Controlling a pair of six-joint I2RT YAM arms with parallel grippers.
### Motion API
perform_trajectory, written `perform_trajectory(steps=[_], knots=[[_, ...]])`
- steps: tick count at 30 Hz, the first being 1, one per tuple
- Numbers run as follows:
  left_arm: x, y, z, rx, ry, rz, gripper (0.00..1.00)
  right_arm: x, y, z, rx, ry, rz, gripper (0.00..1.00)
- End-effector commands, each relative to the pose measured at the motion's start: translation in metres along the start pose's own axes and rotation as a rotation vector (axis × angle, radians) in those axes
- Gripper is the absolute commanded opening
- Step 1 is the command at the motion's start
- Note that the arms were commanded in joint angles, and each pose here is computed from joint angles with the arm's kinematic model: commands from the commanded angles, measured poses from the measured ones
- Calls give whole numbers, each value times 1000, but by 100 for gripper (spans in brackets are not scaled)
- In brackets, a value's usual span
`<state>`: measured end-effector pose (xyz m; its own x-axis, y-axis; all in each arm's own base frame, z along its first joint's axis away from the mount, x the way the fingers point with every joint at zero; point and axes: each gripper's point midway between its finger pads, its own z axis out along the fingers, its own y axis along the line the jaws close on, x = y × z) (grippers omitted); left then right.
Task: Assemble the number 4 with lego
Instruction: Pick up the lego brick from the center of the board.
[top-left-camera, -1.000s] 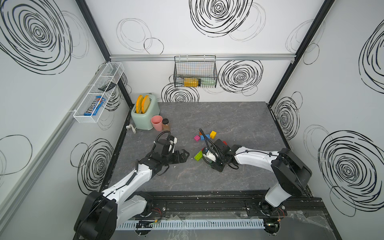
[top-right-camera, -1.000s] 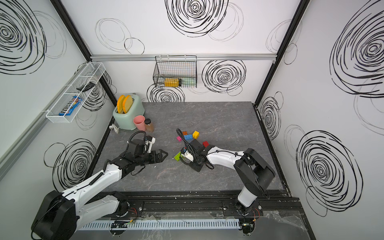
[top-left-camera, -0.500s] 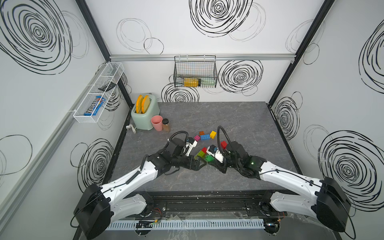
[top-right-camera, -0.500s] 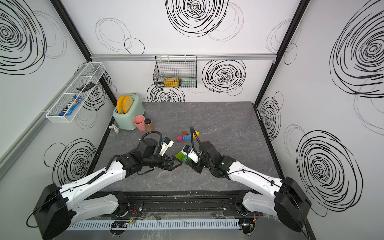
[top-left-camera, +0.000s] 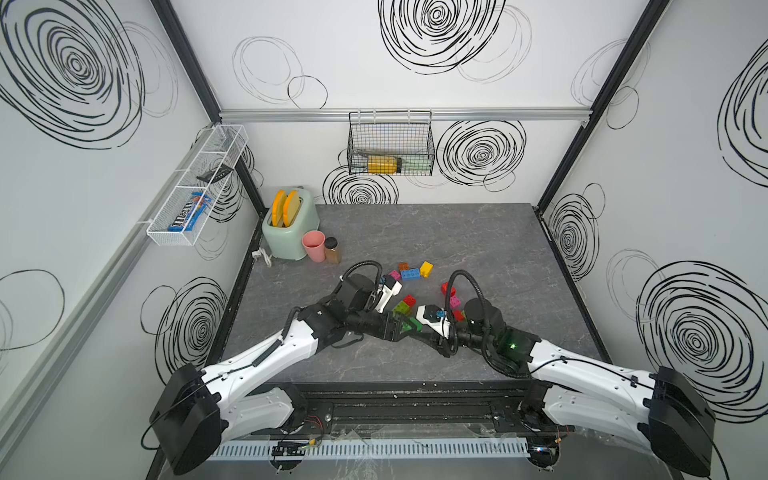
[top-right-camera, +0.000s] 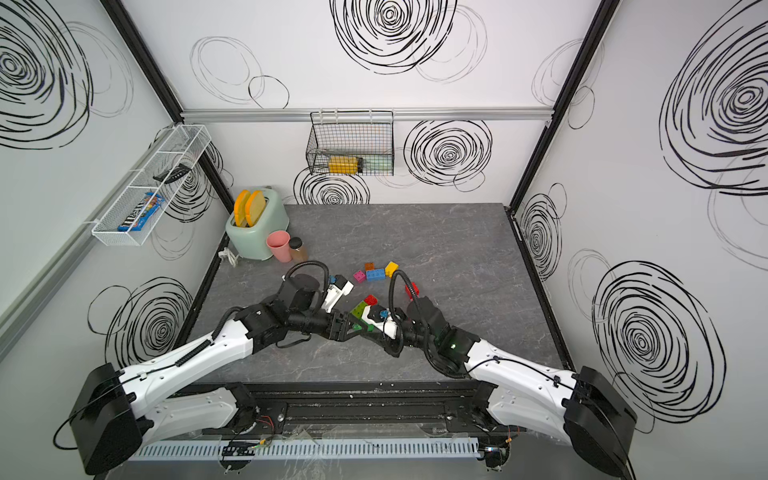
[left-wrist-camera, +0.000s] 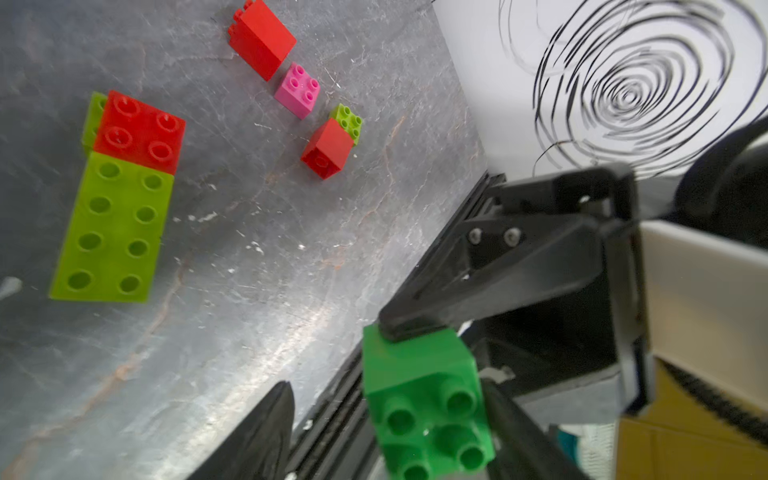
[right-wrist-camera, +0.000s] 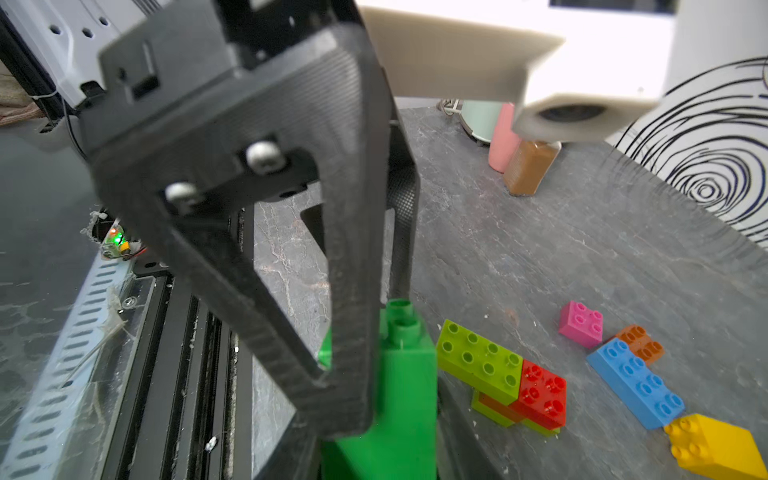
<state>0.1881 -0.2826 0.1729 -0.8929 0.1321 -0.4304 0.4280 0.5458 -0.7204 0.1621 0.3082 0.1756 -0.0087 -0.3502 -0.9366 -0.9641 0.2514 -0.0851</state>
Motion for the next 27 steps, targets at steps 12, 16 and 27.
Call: perform_trajectory(steps=[12, 16, 27], knots=[[-11, -19, -1, 42, -35, 30, 15, -20, -1, 10, 20, -55, -4, 24], [-27, 8, -8, -159, -95, 123, 0, -14, -11, 2, 4, -28, 63, 55], [-77, 67, 42, -656, 31, 429, 0, 64, -175, -80, 663, -22, 822, 97]])
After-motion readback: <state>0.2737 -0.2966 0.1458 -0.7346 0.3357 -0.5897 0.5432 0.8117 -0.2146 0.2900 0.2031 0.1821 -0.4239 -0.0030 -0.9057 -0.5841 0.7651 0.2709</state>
